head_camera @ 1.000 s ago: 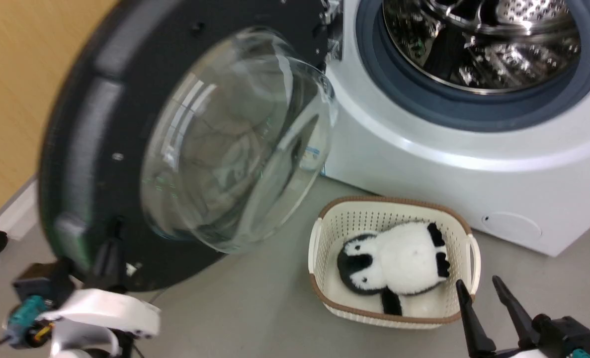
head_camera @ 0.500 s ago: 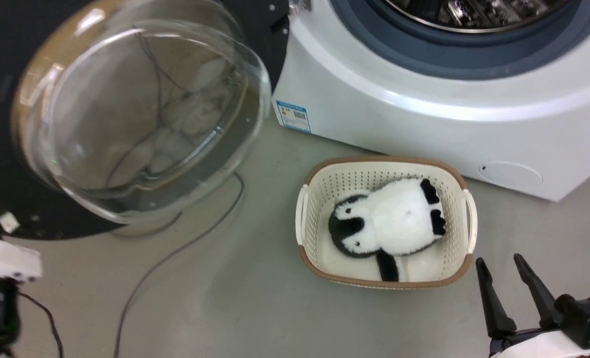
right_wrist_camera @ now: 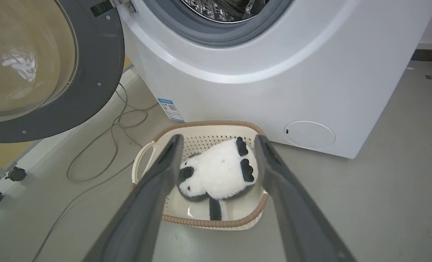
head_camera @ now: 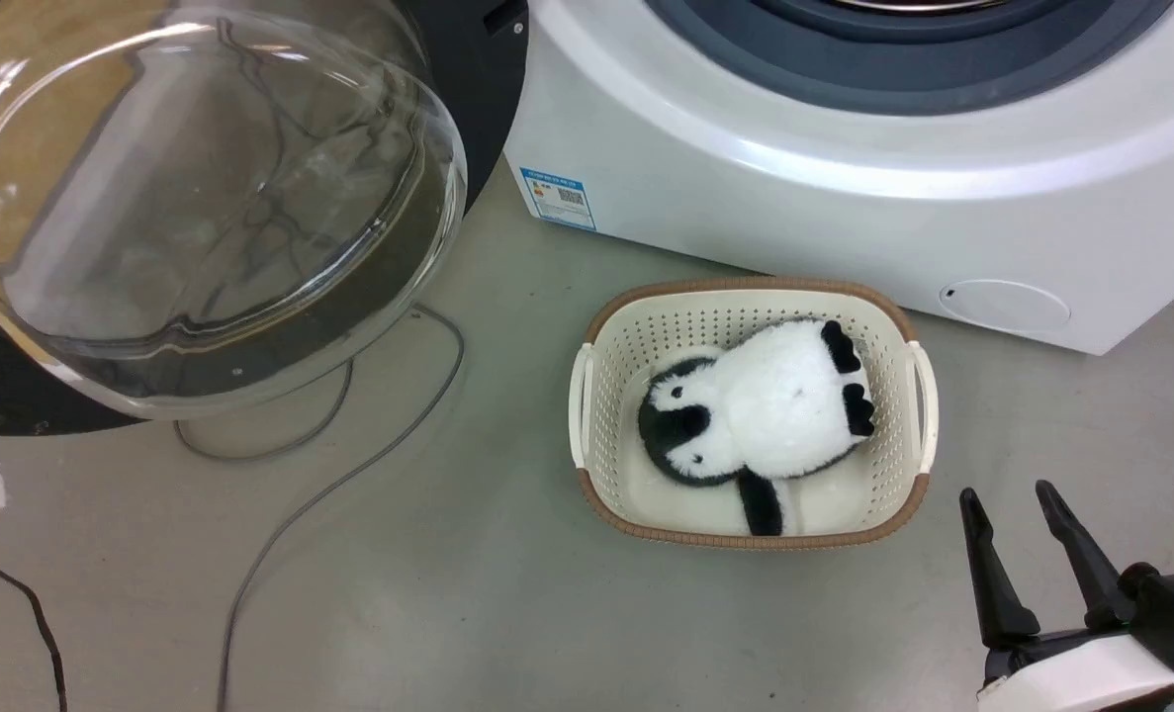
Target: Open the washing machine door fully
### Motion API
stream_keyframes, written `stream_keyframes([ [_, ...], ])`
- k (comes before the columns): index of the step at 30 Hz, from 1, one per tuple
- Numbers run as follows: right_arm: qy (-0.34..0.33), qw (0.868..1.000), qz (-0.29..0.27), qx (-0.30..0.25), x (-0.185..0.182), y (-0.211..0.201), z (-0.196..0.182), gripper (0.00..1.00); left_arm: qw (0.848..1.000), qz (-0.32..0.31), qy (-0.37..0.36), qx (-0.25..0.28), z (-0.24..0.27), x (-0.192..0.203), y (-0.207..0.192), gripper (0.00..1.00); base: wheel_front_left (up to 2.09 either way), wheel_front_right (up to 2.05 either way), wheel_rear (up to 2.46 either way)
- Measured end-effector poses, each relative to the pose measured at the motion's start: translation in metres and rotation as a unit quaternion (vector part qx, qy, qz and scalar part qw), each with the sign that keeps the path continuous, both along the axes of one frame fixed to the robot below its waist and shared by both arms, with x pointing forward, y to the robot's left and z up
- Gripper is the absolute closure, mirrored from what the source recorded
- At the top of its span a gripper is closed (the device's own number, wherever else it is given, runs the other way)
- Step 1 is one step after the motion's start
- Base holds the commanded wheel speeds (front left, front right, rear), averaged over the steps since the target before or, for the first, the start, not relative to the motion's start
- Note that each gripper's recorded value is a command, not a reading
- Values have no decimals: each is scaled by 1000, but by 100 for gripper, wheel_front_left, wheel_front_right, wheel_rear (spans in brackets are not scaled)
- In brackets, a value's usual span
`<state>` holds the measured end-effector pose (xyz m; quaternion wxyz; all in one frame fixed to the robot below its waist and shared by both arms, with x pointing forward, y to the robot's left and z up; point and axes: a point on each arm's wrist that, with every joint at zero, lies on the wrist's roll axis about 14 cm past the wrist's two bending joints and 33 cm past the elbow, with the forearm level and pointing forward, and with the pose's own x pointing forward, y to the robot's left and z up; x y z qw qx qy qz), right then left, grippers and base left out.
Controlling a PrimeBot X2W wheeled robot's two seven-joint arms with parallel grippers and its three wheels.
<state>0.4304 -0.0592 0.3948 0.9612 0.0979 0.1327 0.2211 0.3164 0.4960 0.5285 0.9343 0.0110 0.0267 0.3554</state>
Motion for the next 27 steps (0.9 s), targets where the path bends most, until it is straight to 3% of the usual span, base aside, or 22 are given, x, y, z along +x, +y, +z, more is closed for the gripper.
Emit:
stream_keyframes([
  [6,-10,1000,-4,5,-2,-1,9,0,1000,-25,-7,9,2,0,-9,100,0,0,0],
  [15,-84,996,-19,10,-10,-5,58,0,986,-144,-73,40,38,16,-85,100,0,0,0],
  [27,-203,976,-73,-1,-31,-43,134,0,956,-269,-114,1,38,19,-202,100,0,0,0],
])
